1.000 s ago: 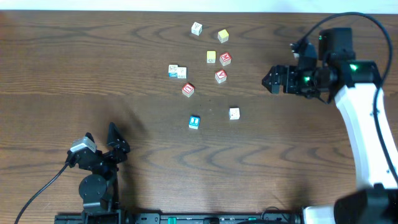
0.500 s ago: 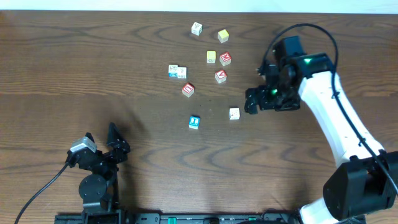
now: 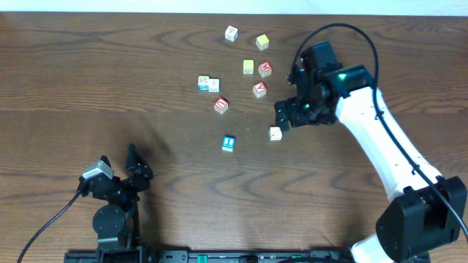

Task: Lift 4 blocks

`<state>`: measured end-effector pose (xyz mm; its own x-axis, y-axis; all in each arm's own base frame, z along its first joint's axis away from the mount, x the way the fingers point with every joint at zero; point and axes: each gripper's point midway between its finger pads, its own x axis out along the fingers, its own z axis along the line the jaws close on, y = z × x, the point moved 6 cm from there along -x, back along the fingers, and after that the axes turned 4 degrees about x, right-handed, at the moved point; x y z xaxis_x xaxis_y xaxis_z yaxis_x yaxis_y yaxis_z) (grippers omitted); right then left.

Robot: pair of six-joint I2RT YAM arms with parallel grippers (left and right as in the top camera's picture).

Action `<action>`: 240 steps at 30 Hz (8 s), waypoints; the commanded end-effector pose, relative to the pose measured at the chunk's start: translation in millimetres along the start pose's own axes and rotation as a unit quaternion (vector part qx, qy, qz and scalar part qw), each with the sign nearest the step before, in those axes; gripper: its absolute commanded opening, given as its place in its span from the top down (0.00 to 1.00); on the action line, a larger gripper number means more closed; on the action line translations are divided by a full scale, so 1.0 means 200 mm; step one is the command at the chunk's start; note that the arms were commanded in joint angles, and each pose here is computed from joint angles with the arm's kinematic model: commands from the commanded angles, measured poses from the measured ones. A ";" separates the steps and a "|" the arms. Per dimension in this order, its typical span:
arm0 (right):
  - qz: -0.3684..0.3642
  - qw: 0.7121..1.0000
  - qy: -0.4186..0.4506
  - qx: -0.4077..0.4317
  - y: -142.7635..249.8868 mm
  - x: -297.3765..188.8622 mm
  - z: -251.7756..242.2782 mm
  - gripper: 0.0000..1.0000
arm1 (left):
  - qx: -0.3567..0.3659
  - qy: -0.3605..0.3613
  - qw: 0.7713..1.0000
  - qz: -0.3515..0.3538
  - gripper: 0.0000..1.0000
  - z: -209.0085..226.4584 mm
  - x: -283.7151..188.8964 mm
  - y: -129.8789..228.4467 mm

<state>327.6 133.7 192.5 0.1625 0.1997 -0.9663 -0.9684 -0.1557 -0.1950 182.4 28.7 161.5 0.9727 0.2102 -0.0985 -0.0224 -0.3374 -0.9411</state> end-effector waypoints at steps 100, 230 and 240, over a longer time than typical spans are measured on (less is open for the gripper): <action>-0.026 0.992 0.100 0.067 0.26 0.47 0.52 0.94 | 0.000 -0.011 1.000 0.023 0.22 0.03 0.01 0.07; -0.091 0.994 -0.002 0.053 0.11 0.74 0.75 0.62 | 0.000 -0.011 1.000 0.023 0.21 0.03 0.01 0.07; -0.101 0.995 0.015 0.019 0.10 0.74 0.74 0.80 | 0.000 -0.011 1.000 0.023 0.21 0.03 0.01 0.07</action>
<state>302.6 299.1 65.7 0.3389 0.2013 -0.9190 -0.9341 -0.0443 -0.3542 182.4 28.7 161.6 0.9727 0.2102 -0.0981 -0.0220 -0.3374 -0.9411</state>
